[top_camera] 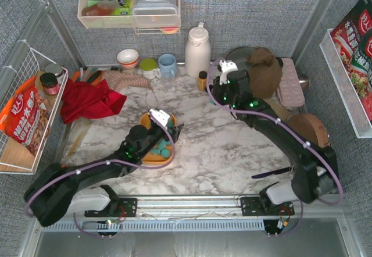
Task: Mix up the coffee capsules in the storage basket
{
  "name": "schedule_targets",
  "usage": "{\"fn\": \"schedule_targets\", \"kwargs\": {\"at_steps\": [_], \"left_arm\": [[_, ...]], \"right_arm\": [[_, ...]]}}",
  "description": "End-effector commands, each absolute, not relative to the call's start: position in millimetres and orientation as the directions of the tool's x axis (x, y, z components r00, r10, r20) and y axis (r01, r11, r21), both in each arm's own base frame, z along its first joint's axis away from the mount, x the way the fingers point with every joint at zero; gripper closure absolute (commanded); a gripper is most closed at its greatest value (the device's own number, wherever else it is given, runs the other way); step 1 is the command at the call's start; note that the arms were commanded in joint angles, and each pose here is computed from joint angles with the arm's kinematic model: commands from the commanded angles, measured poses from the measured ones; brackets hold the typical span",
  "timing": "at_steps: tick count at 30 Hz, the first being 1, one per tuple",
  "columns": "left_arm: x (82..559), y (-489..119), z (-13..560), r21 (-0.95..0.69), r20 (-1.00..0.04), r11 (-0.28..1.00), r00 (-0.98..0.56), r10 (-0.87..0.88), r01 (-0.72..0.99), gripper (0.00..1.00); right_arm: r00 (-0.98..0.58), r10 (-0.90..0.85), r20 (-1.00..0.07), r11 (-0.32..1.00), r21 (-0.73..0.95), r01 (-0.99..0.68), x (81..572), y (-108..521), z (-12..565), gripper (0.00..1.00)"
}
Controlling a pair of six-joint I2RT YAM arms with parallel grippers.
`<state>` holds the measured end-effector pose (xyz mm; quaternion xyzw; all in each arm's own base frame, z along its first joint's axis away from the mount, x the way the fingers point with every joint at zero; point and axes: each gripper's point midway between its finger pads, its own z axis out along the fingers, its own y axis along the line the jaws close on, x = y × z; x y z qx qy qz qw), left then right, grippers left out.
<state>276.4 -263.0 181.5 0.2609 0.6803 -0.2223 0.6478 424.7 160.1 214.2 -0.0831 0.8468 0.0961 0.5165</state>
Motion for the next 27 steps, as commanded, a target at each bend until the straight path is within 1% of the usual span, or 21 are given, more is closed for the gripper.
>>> {"fn": "schedule_targets", "kwargs": {"at_steps": [1, 3, 7, 11, 18, 23, 27], "left_arm": [[275, -300, 227, 0.241, -0.958, 0.633, 0.284, 0.034, 0.735, 0.11], [271, -314, 227, 0.285, -0.939, 0.583, 0.343, 0.012, 0.761, 0.09], [269, -329, 231, 0.317, -0.903, 0.550, 0.423, -0.072, 0.772, 0.08], [268, -339, 235, 0.308, -0.884, 0.535, 0.445, -0.145, 0.786, 0.10], [257, -358, 242, 0.305, -0.876, 0.470, 0.438, -0.202, 0.828, 0.13], [251, -370, 235, 0.310, -0.890, 0.426, 0.417, -0.184, 0.850, 0.14], [249, -373, 229, 0.315, -0.898, 0.409, 0.409, -0.164, 0.856, 0.14]], "right_arm": [[-0.444, -0.026, -0.895, 0.934, 0.137, -0.330, 374, 186, 236, 0.76], [-0.428, -0.018, -0.904, 0.913, 0.159, -0.375, 351, 197, 248, 0.76], [-0.404, 0.003, -0.915, 0.872, 0.200, -0.448, 313, 214, 267, 0.76], [-0.401, 0.015, -0.916, 0.846, 0.225, -0.483, 291, 220, 273, 0.76], [-0.422, 0.057, -0.905, 0.807, 0.291, -0.514, 279, 232, 265, 0.76], [-0.417, 0.093, -0.904, 0.776, 0.328, -0.539, 278, 243, 272, 0.76], [-0.418, 0.084, -0.905, 0.774, 0.323, -0.545, 278, 246, 272, 0.76]]}}
